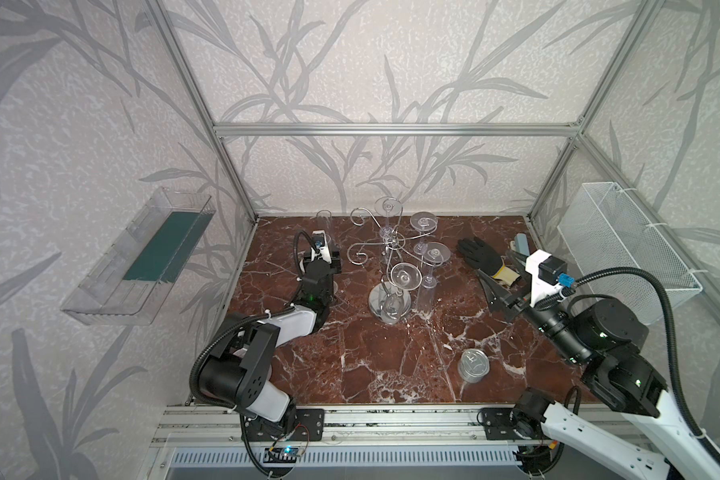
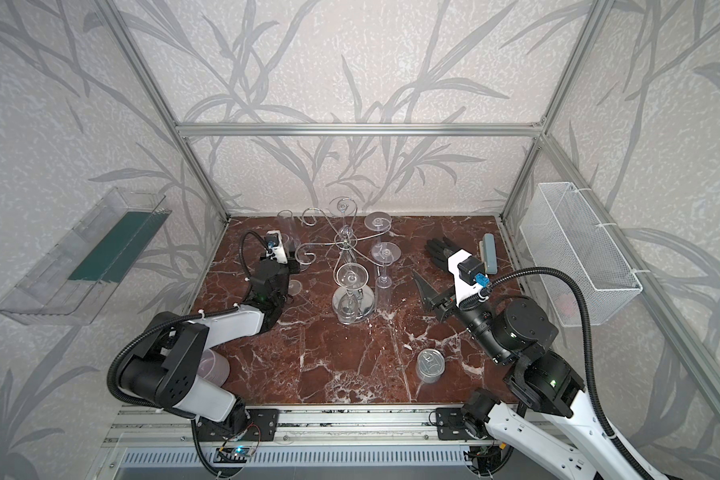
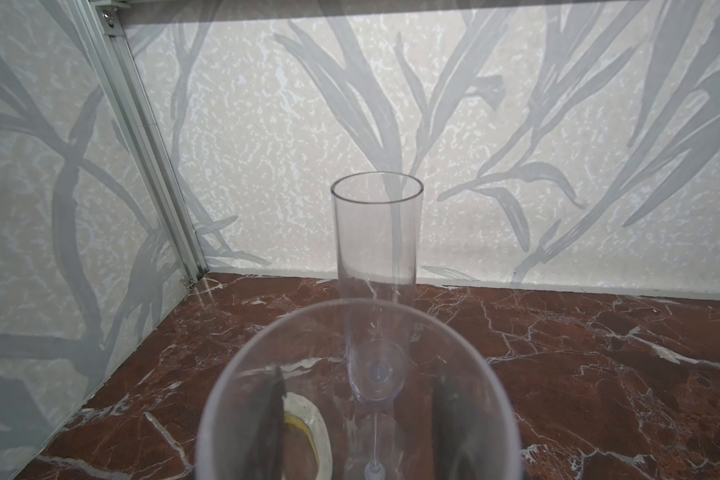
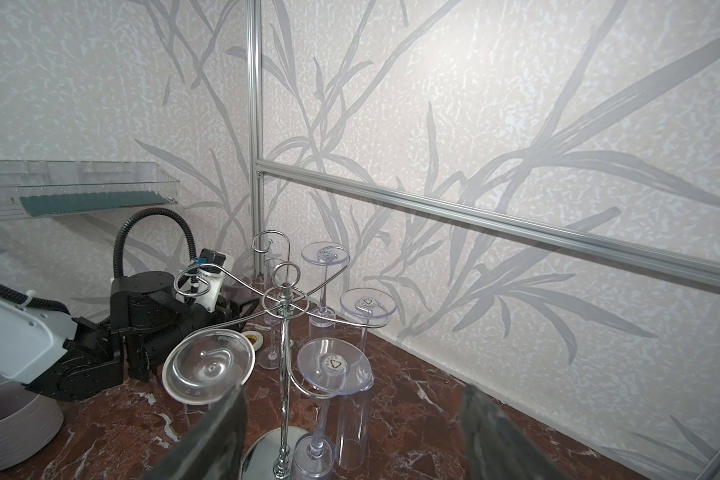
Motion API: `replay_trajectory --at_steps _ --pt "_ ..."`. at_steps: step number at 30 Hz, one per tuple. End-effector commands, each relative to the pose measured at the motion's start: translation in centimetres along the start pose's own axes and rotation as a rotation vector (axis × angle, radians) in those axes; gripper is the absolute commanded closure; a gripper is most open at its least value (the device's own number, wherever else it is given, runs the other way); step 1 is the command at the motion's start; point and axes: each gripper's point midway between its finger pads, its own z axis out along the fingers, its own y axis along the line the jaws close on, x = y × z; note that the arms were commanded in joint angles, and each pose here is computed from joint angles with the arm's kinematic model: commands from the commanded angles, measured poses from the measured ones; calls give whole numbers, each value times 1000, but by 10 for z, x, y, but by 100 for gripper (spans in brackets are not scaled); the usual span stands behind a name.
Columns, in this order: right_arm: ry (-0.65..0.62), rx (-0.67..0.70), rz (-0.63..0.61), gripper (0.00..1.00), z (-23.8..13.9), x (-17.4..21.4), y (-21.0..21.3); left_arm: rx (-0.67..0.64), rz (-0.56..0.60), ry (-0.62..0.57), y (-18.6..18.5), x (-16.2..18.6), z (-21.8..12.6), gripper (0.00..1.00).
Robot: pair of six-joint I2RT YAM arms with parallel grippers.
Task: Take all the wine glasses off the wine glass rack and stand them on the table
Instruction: 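Carry the upright flute glass with the left gripper toward the far table corner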
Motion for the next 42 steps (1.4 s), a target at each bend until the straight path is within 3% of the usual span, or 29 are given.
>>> replay_trajectory --at_steps 1,24,42 --pt "-3 17 8 21 -1 -2 -3 -9 -73 -95 0 -24 7 57" --pt "18 29 11 21 6 8 -3 -56 -31 -53 4 20 16 56" --pt "7 36 23 21 -2 8 -5 -68 5 -39 9 24 9 26"
